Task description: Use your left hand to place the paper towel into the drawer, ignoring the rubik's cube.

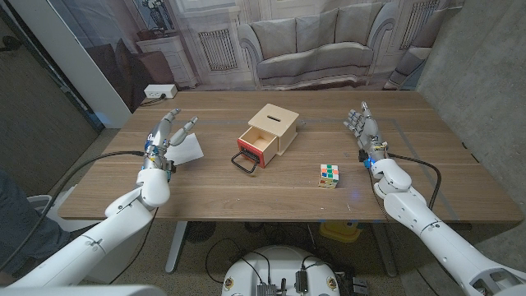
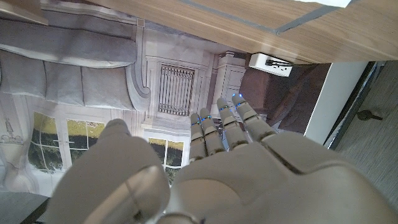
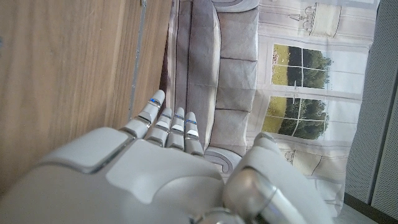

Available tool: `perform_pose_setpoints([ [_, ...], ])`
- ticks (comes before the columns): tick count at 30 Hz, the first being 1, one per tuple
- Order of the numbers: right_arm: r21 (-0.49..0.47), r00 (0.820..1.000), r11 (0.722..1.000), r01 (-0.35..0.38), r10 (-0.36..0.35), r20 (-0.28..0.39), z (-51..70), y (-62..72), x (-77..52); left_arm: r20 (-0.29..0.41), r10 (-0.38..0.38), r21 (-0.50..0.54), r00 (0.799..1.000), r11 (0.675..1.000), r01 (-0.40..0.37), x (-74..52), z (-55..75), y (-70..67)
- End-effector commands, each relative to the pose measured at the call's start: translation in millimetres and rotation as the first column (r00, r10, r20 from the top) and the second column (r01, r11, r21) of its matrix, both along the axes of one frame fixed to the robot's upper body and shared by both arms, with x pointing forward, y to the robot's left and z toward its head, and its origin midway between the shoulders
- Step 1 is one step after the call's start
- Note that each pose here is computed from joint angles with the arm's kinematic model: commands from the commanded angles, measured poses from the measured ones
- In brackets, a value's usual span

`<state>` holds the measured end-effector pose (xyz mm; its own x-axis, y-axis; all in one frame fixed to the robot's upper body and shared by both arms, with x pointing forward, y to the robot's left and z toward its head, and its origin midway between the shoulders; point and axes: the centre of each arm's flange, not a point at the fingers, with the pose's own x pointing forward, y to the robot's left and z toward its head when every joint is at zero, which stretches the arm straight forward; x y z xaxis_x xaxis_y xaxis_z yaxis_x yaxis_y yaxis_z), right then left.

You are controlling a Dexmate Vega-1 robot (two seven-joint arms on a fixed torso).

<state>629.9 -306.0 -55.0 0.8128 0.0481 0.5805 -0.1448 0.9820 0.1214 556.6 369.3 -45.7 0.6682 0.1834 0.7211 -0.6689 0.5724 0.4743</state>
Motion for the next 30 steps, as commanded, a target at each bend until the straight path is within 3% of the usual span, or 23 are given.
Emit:
perform_pose_setpoints([
  [1, -0.010, 1.000, 1.000, 0.004, -0.004, 0.009, 3.3, 0.7, -5.1, -0.032, 0.128, 0.095, 0.991, 0.988, -0.125, -0.3, 0.3, 3.3],
  [19, -0.009, 1.000, 1.000, 0.024, -0.024, 0.007, 4.9, -1.1, -11.9, -0.042, 0.287, 0.215, 0.957, 0.938, -0.271, -7.0, -1.9, 6.4],
  [30, -0.005, 1.000, 1.000, 0.020, -0.020, 0.003, 5.2, 0.1, -9.6, -0.059, 0.375, 0.276, 0.925, 0.897, -0.346, -10.8, -2.4, 8.9],
])
